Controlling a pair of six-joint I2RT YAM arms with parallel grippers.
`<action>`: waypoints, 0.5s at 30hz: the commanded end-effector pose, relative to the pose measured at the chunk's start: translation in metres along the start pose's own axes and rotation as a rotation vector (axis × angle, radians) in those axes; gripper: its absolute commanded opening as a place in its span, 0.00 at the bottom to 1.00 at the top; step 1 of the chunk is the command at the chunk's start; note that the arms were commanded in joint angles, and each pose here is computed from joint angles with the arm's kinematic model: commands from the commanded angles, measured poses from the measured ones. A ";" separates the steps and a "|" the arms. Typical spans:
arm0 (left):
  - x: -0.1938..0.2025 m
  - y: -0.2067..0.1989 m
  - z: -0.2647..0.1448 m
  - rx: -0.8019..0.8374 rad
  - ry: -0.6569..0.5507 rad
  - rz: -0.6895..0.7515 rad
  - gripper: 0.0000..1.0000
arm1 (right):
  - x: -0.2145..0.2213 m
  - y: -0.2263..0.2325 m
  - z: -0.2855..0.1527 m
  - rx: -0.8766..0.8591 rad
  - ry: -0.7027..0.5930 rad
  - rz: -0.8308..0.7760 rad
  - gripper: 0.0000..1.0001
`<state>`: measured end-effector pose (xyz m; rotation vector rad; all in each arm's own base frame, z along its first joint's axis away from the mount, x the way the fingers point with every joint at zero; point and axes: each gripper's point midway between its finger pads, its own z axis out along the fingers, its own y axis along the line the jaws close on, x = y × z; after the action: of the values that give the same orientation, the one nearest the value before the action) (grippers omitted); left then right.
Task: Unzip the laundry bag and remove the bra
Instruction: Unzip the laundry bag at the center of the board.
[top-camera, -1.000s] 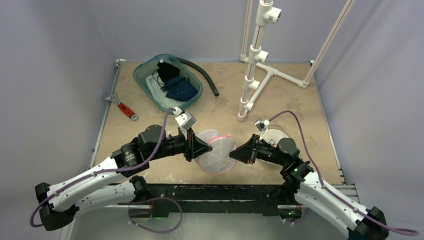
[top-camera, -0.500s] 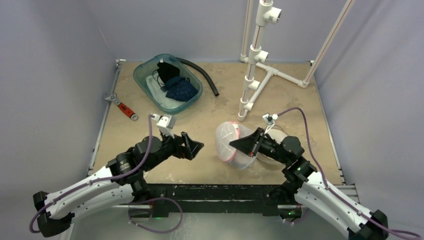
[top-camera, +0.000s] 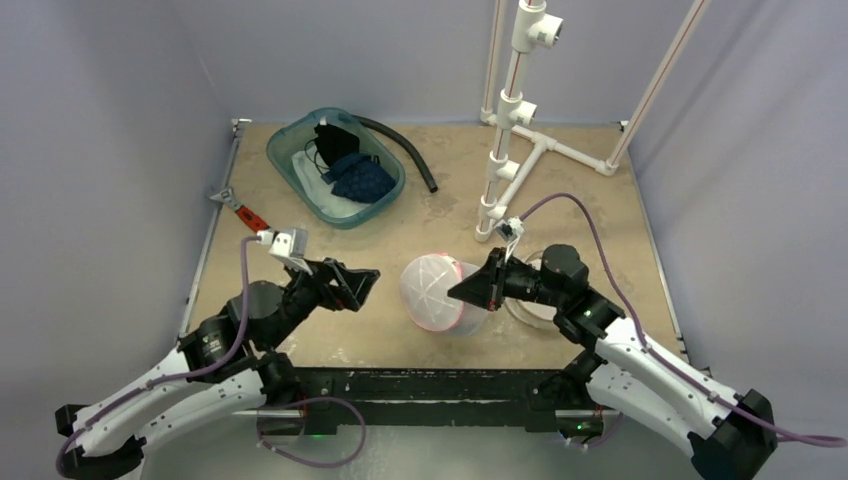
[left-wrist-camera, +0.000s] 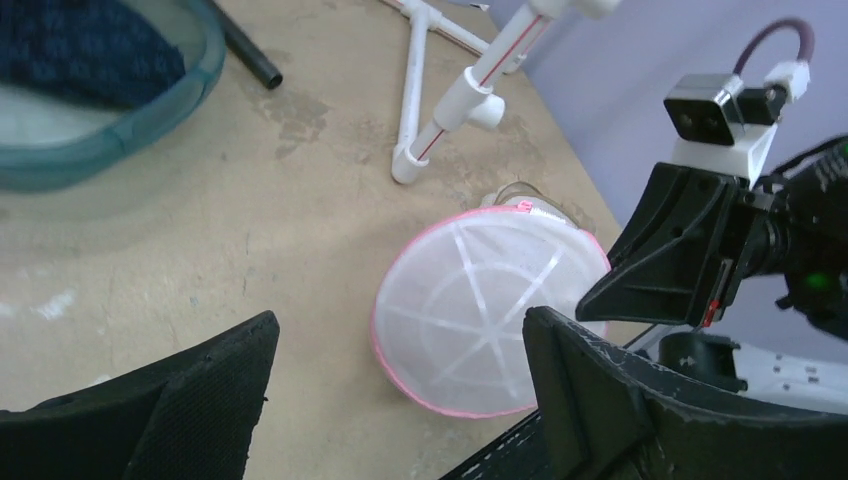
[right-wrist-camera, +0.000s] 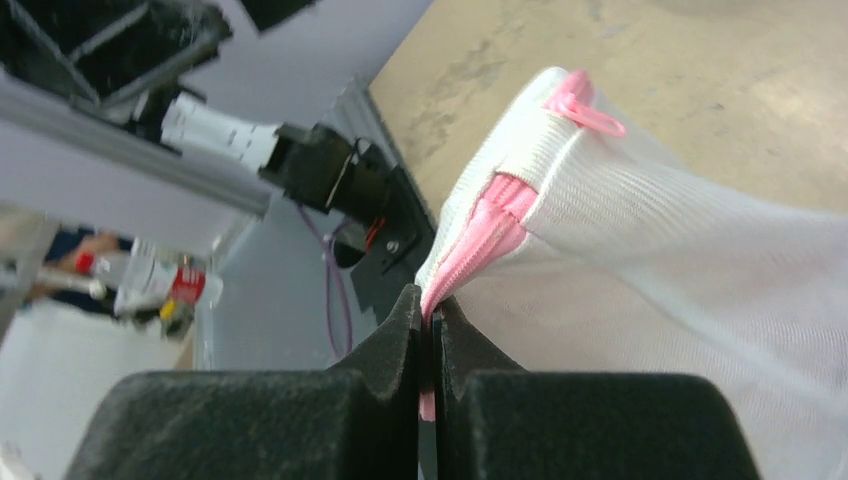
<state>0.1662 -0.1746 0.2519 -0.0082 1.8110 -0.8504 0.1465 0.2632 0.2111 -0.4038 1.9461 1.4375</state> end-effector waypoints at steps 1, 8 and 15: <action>-0.043 -0.048 -0.003 0.160 -0.026 0.255 0.91 | -0.007 0.055 -0.014 -0.226 0.094 -0.245 0.00; -0.015 -0.114 -0.003 0.499 0.219 0.527 0.94 | 0.000 0.070 -0.027 -0.283 0.161 -0.326 0.00; 0.016 -0.132 -0.005 0.663 0.385 0.614 0.94 | 0.005 0.087 -0.035 -0.377 0.204 -0.354 0.00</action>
<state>0.1290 -0.2656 0.3057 0.9162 1.7184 -0.9143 0.0951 0.2620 0.2449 -0.9095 1.7902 1.5179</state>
